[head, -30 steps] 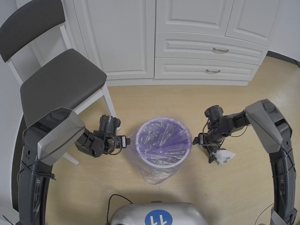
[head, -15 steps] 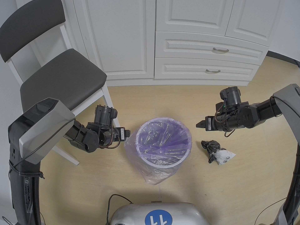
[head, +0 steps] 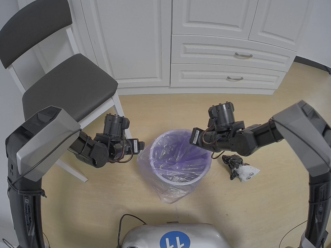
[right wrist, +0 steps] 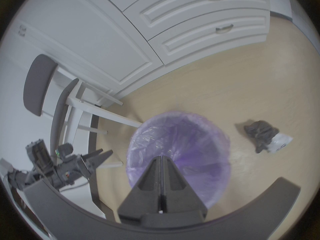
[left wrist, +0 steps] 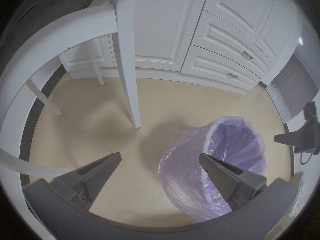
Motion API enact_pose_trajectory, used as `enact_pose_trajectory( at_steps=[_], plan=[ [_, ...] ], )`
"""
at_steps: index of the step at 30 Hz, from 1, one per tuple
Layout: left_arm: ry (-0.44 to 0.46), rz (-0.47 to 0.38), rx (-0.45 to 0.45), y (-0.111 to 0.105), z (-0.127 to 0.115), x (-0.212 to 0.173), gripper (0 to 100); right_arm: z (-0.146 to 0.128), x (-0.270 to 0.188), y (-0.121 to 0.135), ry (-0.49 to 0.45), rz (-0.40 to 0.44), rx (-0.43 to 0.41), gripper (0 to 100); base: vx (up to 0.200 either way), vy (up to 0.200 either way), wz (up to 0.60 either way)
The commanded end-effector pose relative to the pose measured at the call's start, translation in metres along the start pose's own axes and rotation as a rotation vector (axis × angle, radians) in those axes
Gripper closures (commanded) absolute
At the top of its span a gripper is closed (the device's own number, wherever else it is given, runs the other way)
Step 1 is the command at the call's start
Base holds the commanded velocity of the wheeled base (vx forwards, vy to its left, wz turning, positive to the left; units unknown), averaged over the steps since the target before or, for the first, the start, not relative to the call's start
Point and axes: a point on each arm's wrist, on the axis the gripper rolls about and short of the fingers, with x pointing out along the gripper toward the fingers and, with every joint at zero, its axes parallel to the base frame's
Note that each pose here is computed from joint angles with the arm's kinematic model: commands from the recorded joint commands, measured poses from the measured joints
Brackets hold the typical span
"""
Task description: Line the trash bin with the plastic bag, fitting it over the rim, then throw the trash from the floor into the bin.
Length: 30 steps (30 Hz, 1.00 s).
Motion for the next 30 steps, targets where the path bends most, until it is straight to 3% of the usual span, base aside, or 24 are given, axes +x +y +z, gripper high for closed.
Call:
enact_pose_trajectory(
  at_steps=[1, 8, 13, 18, 27, 28, 30],
  plan=[
    [-0.007, -0.004, 0.002, -0.001, -0.002, 0.002, 0, -0.036, 0.067, -0.008, 0.083, -0.032, 0.094, 100, 0.0, 0.0, 0.0],
    [-0.011, -0.01, 0.005, -0.004, -0.005, 0.005, 0, -0.039, 0.088, 0.001, 0.085, -0.018, 0.131, 100, 0.0, 0.0, 0.0],
    [-0.023, 0.002, 0.007, -0.006, -0.01, 0.009, 0, -0.044, 0.101, 0.001, 0.14, -0.069, 0.13, 100, 0.0, 0.0, 0.0],
    [-0.023, 0.004, 0.009, -0.006, -0.01, 0.009, 0, -0.055, 0.103, -0.008, 0.264, -0.195, 0.119, 100, 0.0, 0.0, 0.0],
    [-0.032, -0.005, 0.014, -0.008, -0.014, 0.007, 0, -0.054, 0.078, 0.007, 0.382, -0.244, 0.057, 100, 0.0, 0.0, 0.0],
    [-0.037, -0.007, 0.014, -0.008, -0.014, 0.006, 0, -0.062, 0.065, 0.019, 0.467, -0.272, 0.008, 100, 0.0, 0.0, 0.0],
    [-0.037, -0.005, 0.013, -0.007, -0.014, 0.006, 0, -0.07, 0.061, 0.024, 0.516, -0.284, -0.028, 100, 0.0, 0.0, 0.0]
  ],
)
